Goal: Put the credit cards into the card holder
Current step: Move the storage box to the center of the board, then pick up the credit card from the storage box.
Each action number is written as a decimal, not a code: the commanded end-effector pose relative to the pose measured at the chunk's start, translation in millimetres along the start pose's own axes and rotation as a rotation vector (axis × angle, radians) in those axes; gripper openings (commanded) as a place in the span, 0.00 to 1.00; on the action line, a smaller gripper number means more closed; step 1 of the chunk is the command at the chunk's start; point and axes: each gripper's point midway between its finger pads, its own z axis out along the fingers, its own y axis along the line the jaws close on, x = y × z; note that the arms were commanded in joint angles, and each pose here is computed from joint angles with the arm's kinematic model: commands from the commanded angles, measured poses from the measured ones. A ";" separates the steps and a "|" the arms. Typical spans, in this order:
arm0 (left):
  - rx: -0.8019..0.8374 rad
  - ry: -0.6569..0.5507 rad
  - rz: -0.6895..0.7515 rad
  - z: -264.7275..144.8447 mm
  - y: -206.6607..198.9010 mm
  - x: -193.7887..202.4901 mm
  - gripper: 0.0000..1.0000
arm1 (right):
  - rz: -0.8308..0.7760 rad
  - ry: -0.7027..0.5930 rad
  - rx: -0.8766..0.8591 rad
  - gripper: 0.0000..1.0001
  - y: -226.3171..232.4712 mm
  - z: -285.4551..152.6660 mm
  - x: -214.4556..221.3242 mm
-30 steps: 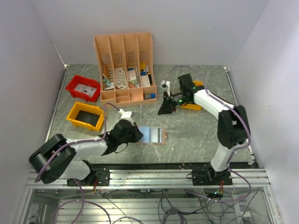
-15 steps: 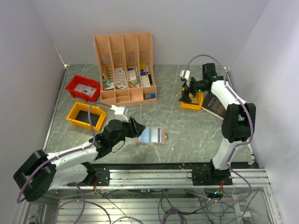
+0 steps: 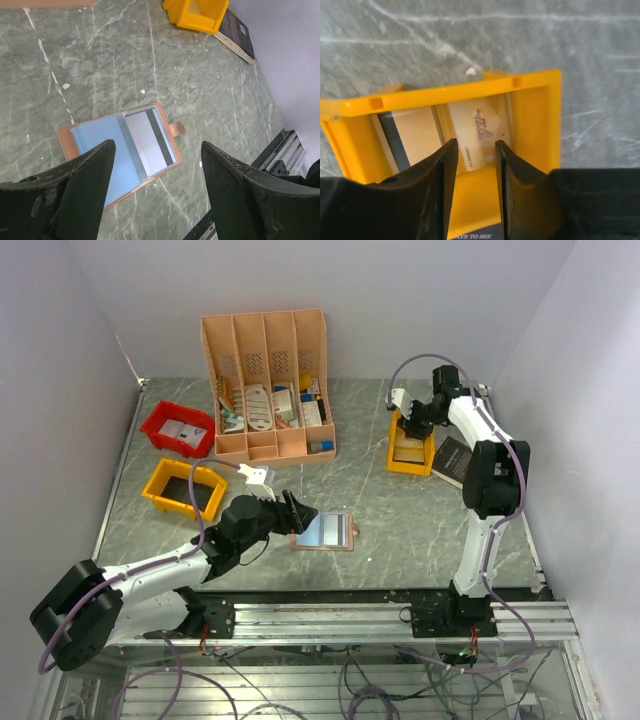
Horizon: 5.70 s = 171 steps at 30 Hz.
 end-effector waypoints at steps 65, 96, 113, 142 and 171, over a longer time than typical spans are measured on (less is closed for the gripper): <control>0.099 0.244 -0.154 136.6 -66.9 86.1 0.42 | 0.505 0.112 -0.376 0.49 172.1 18.3 -17.8; 0.067 0.284 -0.124 172.2 -49.7 100.0 0.42 | 0.585 0.004 -0.577 0.21 201.3 -4.2 -52.1; 0.075 0.283 -0.131 173.3 -47.8 98.7 0.42 | 0.620 0.034 -0.498 0.25 206.7 -7.1 -43.9; 0.099 0.292 -0.125 174.2 -53.0 98.7 0.42 | 0.621 0.099 -0.547 0.15 226.5 28.7 -36.0; 0.086 0.168 -0.088 99.8 -58.6 38.8 0.44 | 0.859 -0.121 -0.643 0.01 173.1 -6.2 -58.7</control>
